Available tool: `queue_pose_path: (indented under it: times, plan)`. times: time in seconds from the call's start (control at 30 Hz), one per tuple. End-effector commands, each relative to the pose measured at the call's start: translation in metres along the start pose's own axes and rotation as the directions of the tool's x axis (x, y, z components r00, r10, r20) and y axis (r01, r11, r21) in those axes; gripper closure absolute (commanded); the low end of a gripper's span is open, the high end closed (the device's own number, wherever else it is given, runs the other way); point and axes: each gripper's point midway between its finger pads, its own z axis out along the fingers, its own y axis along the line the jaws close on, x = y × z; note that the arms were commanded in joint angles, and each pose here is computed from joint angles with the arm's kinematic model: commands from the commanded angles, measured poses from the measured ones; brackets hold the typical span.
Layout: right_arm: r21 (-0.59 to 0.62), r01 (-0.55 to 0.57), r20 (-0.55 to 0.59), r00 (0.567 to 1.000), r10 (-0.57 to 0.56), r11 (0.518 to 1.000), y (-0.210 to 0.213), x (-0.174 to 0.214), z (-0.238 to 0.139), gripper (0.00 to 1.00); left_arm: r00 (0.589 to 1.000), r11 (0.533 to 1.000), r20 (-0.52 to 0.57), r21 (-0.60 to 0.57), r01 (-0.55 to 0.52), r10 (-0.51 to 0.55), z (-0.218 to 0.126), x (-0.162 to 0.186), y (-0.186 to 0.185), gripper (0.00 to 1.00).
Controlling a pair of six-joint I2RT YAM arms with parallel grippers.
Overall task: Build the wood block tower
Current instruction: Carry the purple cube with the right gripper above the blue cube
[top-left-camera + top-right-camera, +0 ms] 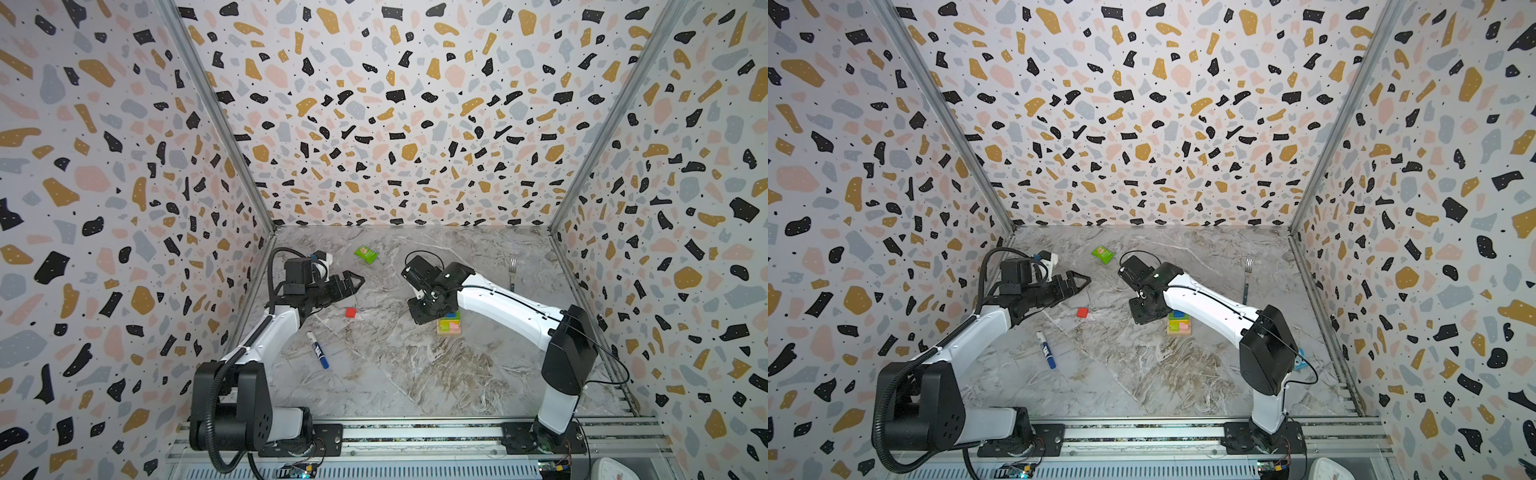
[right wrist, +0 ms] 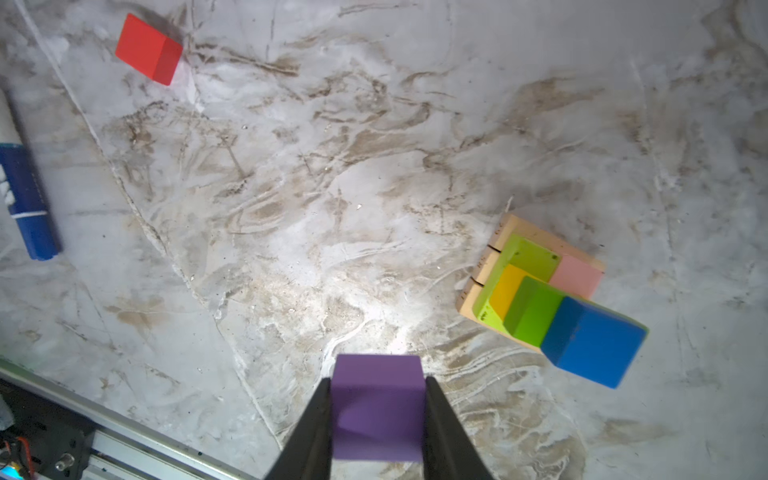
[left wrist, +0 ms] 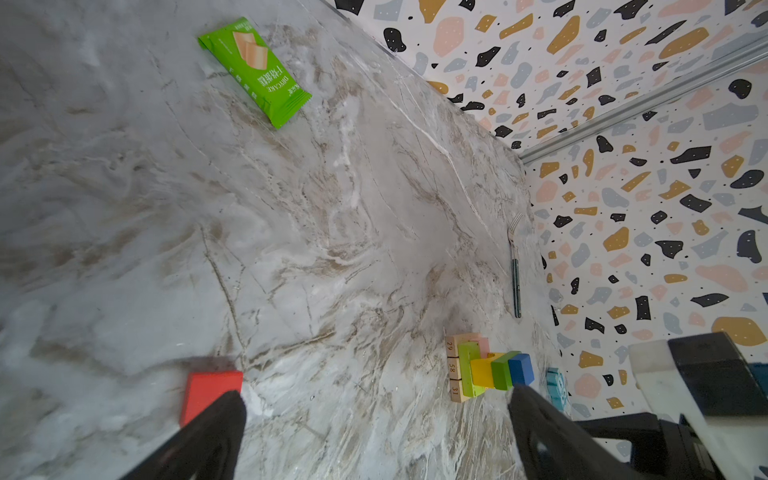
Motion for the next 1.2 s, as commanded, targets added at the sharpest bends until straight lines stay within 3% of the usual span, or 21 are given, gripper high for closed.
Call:
queue_pose_path:
  times: [0.0,0.43,1.17]
  plan:
    - [0.027,-0.068,0.009,0.998,0.067,0.997,-0.022,0.001,-0.024,0.83,0.999,0.999,0.015,0.03,-0.038,0.038,-0.003,-0.005,-0.011,0.0]
    - [0.099,-0.168,-0.017,0.985,0.17,0.981,-0.073,0.008,-0.017,0.83,0.999,0.998,0.014,0.03,-0.048,0.048,-0.004,-0.004,-0.014,0.0]
    - [0.083,-0.22,-0.005,0.975,0.221,0.972,-0.089,0.003,-0.008,0.83,0.999,0.998,0.005,0.033,-0.048,0.048,-0.002,-0.001,-0.014,0.0]
